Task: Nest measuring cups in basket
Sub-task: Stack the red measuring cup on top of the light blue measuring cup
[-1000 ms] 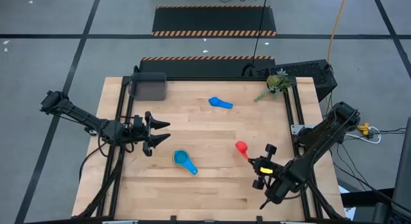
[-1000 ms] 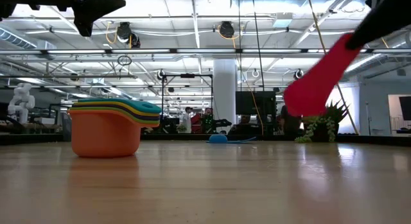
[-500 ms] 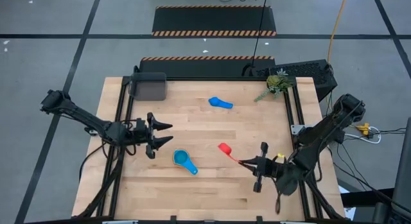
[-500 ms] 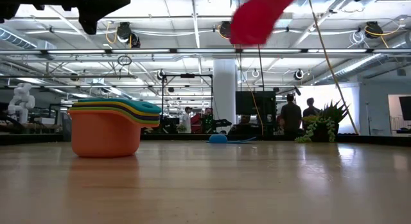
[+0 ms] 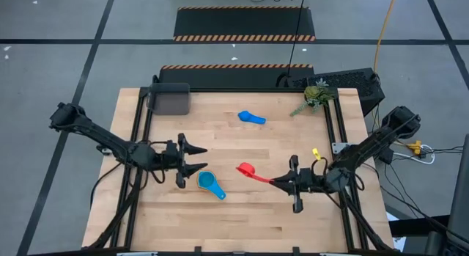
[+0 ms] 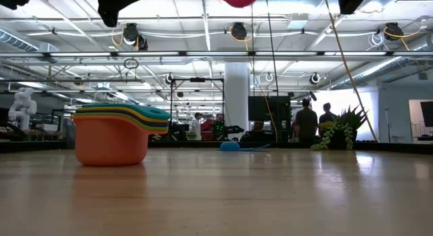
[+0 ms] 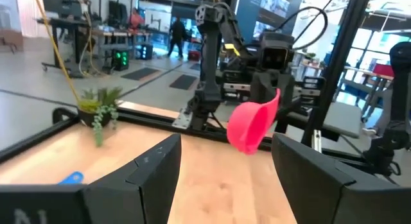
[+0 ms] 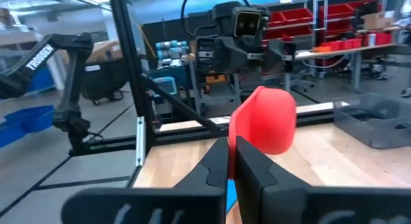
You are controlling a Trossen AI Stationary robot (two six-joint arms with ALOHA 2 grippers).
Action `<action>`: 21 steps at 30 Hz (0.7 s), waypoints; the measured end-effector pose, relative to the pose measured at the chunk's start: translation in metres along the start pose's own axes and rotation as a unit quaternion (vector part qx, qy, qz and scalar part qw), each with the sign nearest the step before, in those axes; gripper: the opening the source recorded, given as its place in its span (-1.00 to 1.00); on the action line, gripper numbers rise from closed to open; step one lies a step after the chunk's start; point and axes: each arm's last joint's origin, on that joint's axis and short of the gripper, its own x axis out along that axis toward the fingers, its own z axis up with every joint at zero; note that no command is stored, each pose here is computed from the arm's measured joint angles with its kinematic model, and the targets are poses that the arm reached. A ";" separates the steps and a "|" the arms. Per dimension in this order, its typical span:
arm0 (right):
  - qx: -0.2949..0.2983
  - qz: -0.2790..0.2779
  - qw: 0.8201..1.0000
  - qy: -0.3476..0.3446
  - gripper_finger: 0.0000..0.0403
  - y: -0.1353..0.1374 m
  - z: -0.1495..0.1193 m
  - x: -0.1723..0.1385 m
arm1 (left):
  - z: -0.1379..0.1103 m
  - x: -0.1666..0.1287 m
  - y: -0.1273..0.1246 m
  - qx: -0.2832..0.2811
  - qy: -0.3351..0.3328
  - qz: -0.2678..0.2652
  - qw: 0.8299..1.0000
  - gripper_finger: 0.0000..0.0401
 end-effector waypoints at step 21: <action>0.029 0.084 0.992 -0.087 -1.00 0.000 -0.003 0.021 | 0.011 0.029 -0.021 -0.011 0.026 -0.114 0.993 0.21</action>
